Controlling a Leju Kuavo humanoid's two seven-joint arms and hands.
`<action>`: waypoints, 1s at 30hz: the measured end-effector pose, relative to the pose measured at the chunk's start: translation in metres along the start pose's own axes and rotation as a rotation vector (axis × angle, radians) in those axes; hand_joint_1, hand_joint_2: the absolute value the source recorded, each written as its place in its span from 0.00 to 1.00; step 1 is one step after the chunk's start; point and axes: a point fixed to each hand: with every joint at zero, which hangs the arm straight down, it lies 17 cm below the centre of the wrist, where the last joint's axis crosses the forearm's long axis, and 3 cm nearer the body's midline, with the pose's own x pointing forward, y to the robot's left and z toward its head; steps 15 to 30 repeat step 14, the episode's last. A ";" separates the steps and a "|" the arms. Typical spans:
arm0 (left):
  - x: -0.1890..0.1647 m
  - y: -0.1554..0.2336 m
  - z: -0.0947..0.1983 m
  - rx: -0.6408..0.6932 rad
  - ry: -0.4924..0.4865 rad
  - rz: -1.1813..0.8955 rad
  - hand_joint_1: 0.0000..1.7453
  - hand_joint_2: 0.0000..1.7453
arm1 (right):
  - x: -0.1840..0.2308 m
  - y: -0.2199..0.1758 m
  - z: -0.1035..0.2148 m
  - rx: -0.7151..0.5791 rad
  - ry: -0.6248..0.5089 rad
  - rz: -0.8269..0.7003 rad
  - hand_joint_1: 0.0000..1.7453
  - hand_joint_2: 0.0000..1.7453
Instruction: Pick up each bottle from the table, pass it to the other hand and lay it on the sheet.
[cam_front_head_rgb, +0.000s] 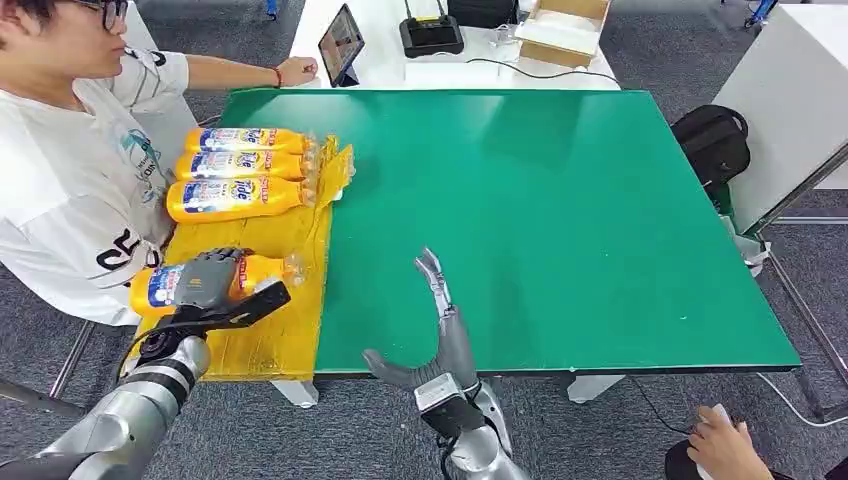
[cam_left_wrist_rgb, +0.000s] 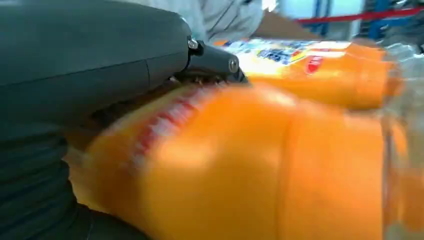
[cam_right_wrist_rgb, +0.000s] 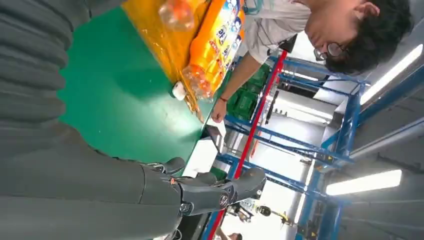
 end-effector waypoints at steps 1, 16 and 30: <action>0.000 0.000 -0.001 -0.008 0.005 0.015 0.00 0.00 | 0.000 0.002 0.000 0.004 0.000 -0.002 0.00 1.00; 0.013 -0.004 -0.005 -0.062 0.004 0.382 0.00 0.00 | -0.005 0.010 0.005 0.035 0.017 -0.001 0.00 1.00; 0.013 -0.004 -0.005 -0.062 0.004 0.382 0.00 0.00 | -0.005 0.010 0.005 0.035 0.017 -0.001 0.00 1.00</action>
